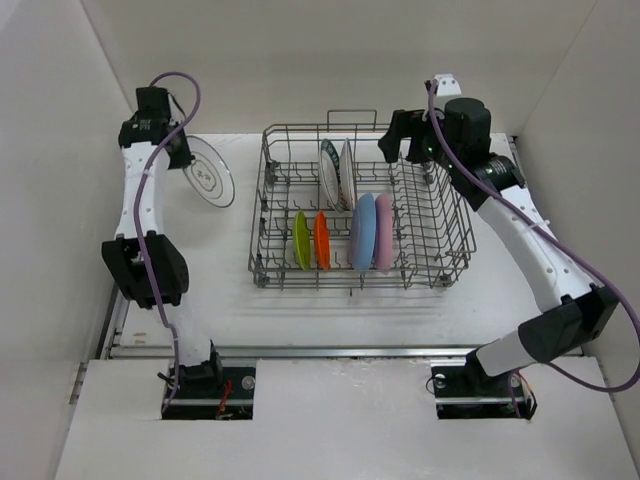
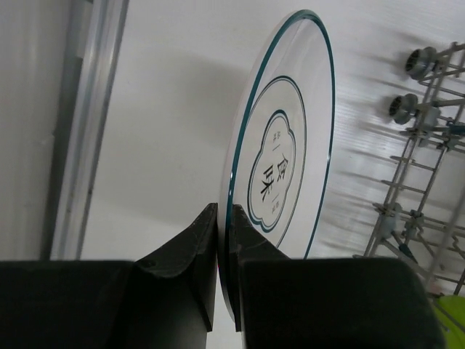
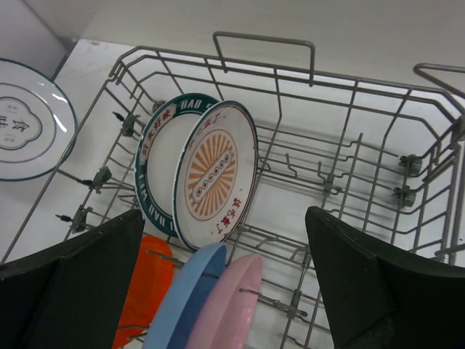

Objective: Unload the plates from the dish rack

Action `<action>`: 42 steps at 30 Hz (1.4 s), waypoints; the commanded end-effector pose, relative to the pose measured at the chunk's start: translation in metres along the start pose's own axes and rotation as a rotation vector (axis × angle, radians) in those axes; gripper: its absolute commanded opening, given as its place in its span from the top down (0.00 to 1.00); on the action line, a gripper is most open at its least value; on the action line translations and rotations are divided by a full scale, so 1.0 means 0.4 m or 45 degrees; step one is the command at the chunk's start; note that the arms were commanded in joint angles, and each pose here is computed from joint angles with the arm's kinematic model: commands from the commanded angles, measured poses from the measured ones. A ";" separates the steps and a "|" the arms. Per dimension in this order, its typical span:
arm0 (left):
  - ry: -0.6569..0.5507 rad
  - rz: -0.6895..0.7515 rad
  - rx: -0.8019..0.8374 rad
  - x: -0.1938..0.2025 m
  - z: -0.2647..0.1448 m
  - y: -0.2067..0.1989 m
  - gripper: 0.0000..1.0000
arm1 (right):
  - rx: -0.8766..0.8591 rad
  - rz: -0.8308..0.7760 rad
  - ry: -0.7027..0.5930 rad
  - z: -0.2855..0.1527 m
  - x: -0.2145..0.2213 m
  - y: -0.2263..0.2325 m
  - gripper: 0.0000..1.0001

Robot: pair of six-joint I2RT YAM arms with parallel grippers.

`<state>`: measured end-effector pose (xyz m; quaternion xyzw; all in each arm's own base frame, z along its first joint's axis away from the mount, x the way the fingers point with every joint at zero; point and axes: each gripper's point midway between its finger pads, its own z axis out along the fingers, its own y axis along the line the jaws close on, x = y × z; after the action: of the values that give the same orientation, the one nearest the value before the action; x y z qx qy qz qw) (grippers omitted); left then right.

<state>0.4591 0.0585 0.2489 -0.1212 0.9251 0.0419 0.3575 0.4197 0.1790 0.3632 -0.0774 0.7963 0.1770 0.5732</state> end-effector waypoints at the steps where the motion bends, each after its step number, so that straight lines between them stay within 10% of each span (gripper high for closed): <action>1: -0.022 -0.127 0.200 0.001 0.041 -0.001 1.00 | -0.109 -0.013 -0.078 0.000 -0.053 0.051 0.02; 10: 0.392 -0.345 0.509 0.236 0.250 0.057 1.00 | -0.311 0.138 -0.022 0.060 -0.015 0.125 0.02; 18: 0.563 -0.357 0.508 0.306 0.316 0.082 0.75 | -0.330 0.254 0.078 0.098 0.066 0.131 0.02; 26: 0.465 -0.300 0.363 0.258 0.288 0.130 0.58 | -0.182 0.281 0.184 0.113 0.142 0.079 0.02; 28: 0.412 -0.259 0.252 0.228 0.266 0.159 0.29 | -0.169 0.281 0.184 0.107 0.147 0.074 0.02; 33: 0.287 -0.165 0.031 0.148 0.209 0.197 0.14 | -0.140 0.283 0.216 0.112 0.167 0.064 0.02; 38: 0.014 -0.011 0.081 -0.006 0.043 0.081 0.12 | -0.101 0.279 0.177 0.111 0.125 0.056 0.02; 42: -0.103 0.329 0.402 -0.037 -0.102 -0.244 0.10 | -0.058 0.265 0.174 0.136 0.120 0.041 0.02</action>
<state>0.4767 0.0518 0.2195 -0.0689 0.9387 -0.0144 0.3375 0.4357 0.2178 0.2868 -0.0250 0.8440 0.2574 0.4699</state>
